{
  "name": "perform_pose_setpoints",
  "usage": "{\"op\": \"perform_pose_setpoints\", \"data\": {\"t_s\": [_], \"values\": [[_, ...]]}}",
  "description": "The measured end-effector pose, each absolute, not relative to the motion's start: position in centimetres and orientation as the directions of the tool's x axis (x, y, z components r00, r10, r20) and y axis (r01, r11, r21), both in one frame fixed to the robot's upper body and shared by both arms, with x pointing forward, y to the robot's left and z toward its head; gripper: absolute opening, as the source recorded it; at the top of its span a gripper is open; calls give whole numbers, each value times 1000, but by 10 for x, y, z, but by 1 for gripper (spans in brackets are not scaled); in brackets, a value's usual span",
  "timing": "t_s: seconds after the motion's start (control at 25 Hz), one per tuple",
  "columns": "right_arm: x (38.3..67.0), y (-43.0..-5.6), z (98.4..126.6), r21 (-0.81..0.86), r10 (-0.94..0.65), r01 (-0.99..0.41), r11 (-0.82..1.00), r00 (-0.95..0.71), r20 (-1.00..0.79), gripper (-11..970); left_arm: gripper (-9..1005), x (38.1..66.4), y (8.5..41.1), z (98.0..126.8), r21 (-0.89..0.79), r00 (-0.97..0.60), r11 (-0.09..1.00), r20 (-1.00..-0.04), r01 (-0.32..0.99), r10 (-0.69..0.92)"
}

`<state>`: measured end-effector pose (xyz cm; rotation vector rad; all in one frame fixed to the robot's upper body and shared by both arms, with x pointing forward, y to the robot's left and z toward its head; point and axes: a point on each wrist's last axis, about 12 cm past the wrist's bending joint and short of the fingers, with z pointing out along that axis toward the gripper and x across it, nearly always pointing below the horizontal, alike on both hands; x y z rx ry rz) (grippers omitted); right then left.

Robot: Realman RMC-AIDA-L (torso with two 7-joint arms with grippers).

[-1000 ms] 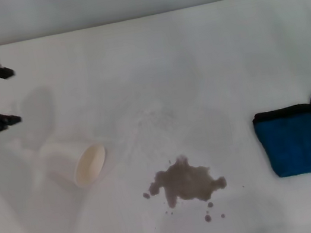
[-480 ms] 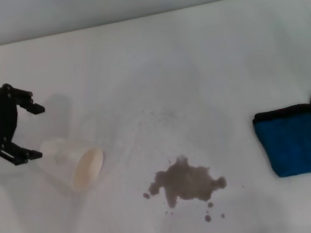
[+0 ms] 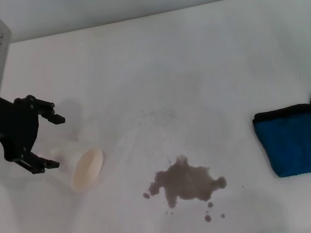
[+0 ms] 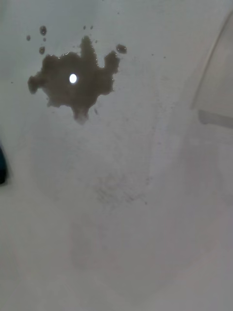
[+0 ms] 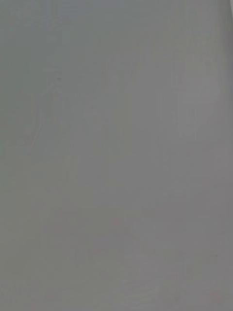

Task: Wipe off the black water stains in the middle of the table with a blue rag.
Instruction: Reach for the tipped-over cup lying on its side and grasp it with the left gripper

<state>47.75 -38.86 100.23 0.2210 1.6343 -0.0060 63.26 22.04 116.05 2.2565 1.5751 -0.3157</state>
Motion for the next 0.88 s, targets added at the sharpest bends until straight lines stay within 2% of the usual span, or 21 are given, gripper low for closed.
{"op": "perform_pose_setpoints", "data": {"t_s": [0.28, 0.72, 0.88], "values": [[475, -390, 1003, 129, 137, 146, 981, -46, -990, 858, 885, 632, 210, 1144, 153, 390, -359, -360, 921, 847], [471, -393, 1005, 123, 130, 151, 981, -35, -991, 857, 883, 629, 207, 1127, 156, 396, -364, -356, 918, 847], [471, -395, 1005, 119, 126, 152, 981, -34, -991, 857, 759, 629, 206, 1123, 165, 385, -348, -362, 923, 849]]}}
